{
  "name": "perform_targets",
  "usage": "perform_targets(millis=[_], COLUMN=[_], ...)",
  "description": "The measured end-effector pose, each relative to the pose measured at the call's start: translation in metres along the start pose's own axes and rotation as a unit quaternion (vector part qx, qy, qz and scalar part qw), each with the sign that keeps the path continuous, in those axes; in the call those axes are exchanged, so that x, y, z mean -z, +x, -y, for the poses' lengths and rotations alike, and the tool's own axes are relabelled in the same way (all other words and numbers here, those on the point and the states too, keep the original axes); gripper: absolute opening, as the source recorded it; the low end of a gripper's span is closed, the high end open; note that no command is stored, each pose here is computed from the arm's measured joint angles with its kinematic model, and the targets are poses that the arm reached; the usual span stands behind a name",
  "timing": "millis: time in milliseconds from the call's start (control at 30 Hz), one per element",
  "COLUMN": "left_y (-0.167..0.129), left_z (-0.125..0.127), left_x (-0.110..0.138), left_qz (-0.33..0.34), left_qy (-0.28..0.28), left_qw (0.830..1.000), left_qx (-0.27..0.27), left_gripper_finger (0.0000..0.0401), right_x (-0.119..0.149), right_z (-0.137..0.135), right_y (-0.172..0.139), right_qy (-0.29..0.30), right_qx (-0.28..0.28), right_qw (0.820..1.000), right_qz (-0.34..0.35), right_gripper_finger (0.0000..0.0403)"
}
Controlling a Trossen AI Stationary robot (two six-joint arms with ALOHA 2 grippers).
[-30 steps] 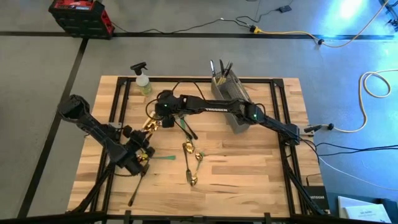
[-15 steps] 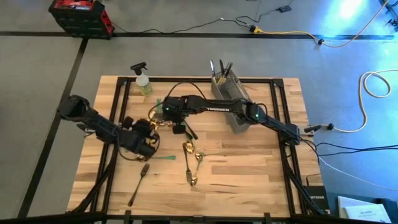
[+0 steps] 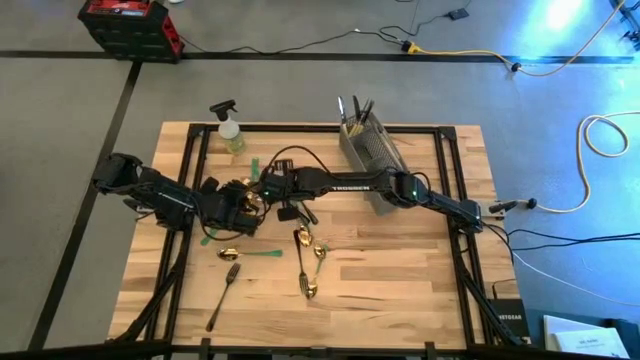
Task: Sort silverware
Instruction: Put the yellow table knife into the silverware basket
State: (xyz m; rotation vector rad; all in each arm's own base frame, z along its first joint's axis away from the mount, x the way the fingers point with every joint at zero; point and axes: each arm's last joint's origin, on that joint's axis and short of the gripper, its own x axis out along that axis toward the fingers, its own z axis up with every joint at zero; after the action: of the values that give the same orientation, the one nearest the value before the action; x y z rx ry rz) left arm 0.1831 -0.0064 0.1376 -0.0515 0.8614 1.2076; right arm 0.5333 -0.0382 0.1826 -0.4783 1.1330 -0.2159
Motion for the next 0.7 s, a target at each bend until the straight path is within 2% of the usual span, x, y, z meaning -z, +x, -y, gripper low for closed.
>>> perform_targets(millis=[267, 500, 700], left_y=[0.005, 0.015, 0.009], left_z=[0.006, 0.004, -0.003], left_x=[0.002, 0.018, 0.014], left_qz=[-0.01, 0.004, 0.0], left_qy=[0.026, -0.011, -0.023], left_qw=[0.999, 0.996, 0.992], left_qx=[0.043, 0.09, 0.125], left_gripper_finger=[0.0072, 0.0072, 0.0072], right_x=[-0.003, 0.002, -0.002], right_z=[0.001, 0.008, 0.017], right_y=[0.001, 0.012, 0.007], right_qy=[0.012, 0.029, 0.057], right_qx=[-0.015, -0.047, -0.048], right_qw=[1.0, 0.997, 0.988], right_qz=[0.019, 0.05, 0.135], right_gripper_finger=[0.0, 0.0, 0.0])
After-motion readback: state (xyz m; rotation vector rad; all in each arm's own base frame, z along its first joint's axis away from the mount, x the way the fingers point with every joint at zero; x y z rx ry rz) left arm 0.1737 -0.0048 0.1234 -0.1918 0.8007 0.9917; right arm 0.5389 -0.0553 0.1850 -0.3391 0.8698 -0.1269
